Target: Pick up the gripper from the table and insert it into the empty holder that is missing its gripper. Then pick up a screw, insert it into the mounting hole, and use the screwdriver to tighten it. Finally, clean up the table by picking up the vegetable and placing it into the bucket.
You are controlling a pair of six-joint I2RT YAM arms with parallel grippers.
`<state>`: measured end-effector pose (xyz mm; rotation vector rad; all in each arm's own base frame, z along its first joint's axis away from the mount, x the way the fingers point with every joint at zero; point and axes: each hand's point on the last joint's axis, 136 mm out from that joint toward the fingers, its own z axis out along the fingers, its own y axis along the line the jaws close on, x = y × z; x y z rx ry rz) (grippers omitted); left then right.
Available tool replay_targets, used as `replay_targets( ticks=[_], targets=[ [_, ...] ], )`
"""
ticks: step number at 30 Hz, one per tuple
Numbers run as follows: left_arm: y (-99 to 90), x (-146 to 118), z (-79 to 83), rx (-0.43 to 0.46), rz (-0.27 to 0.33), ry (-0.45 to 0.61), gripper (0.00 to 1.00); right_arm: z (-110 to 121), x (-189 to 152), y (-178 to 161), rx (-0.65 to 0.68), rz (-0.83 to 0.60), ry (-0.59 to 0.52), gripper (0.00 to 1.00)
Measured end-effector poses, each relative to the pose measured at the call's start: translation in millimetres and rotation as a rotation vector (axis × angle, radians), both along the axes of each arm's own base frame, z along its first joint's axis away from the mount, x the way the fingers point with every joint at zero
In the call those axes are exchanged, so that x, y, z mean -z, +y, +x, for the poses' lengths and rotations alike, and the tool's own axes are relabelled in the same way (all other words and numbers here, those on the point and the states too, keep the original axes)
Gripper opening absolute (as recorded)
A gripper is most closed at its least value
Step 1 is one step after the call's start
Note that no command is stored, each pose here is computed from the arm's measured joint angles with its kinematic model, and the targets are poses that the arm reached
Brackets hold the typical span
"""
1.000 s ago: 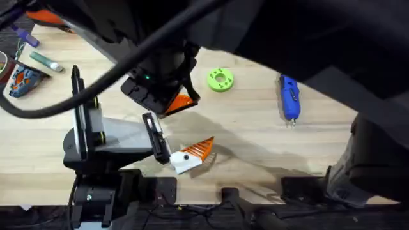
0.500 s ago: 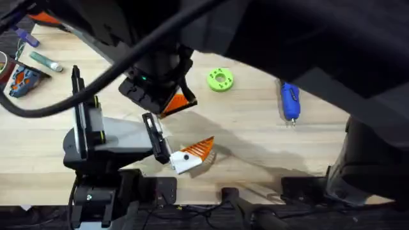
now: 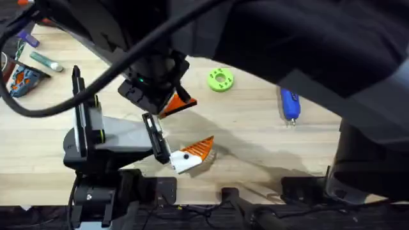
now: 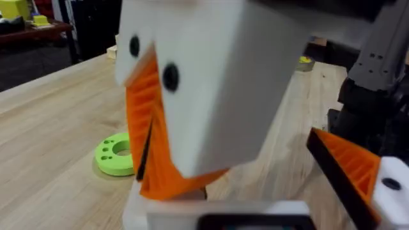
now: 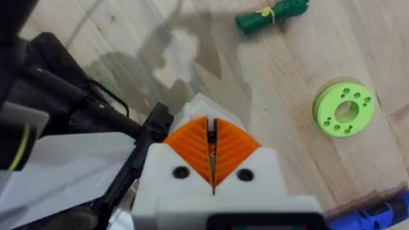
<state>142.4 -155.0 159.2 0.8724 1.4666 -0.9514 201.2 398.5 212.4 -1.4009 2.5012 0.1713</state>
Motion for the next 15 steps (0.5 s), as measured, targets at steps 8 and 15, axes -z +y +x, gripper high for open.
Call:
replay_targets(
  ticks=[8,15],
  targets=[
    [-1.4,0.1,-3.0,0.019,-0.002,0.003,0.986,-2.8,1.4,-6.4,0.0,-0.026,0.011,0.005],
    [-1.8,0.0,-3.7,0.023,-0.003,0.003,0.986,-3.8,1.5,-8.0,0.0,-0.032,0.015,0.005]
  ],
)
